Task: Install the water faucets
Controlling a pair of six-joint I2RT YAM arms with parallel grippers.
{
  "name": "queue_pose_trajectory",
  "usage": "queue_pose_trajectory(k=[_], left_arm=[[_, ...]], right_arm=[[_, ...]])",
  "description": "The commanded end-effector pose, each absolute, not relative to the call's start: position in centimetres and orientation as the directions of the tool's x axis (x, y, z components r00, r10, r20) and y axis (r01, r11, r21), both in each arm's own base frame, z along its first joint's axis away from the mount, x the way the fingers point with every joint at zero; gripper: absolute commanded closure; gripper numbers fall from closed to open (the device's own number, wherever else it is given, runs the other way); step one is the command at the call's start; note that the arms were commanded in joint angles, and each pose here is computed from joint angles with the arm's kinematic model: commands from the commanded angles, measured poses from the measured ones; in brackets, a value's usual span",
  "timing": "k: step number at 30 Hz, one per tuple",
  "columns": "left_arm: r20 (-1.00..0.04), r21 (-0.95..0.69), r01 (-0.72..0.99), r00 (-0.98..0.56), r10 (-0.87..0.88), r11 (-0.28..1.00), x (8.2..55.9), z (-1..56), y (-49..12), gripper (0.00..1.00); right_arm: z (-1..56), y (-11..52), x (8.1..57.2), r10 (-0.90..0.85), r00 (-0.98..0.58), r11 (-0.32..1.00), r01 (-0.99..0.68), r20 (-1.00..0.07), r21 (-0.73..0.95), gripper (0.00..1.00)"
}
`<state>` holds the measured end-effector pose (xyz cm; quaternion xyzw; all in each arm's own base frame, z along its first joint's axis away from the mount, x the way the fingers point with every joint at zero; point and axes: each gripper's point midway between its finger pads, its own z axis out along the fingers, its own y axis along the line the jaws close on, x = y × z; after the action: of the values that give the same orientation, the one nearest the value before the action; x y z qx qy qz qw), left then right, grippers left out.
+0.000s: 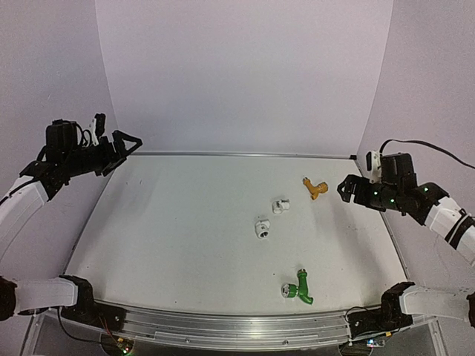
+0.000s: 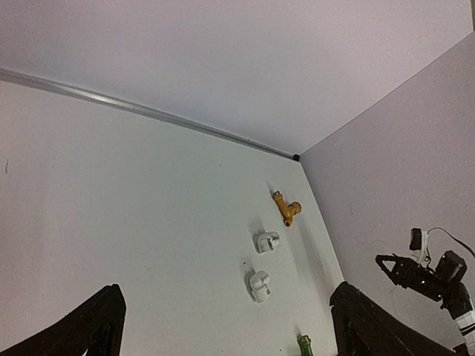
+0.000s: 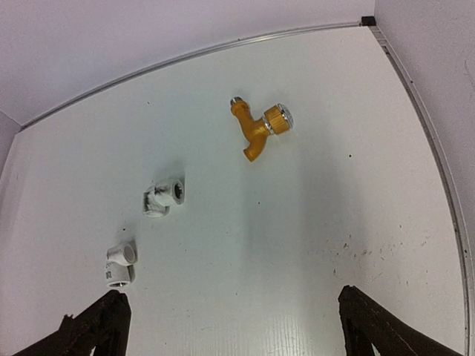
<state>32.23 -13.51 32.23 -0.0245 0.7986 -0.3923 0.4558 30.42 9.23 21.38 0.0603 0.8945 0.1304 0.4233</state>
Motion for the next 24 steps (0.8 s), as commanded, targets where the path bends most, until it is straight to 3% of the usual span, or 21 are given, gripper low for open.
queue_pose_trajectory(k=[1,8,13,24], left_arm=[[-0.624,-0.689,0.275,-0.696,-0.355,0.671,32.4,27.6,-16.4,0.0],[-0.521,-0.668,0.23,-0.824,-0.224,0.708,31.6,21.1,-23.2,0.0],[-0.472,-0.638,0.246,-0.874,-0.118,0.73,30.6,17.6,-28.2,0.0],[-0.419,-0.62,0.287,-0.908,0.001,0.73,29.9,13.6,-35.7,0.01]], right_arm=[[19.2,12.2,30.7,0.197,-0.714,0.928,-0.084,-0.672,0.362,0.02],[13.2,19.0,29.3,0.071,-0.867,0.882,-0.177,-0.494,0.437,0.02],[9.3,22.4,26.5,-0.088,-0.914,0.916,-0.231,-0.396,0.328,0.02],[5.3,25.7,23.4,-0.192,-0.923,0.924,-0.285,-0.334,0.255,0.06]])
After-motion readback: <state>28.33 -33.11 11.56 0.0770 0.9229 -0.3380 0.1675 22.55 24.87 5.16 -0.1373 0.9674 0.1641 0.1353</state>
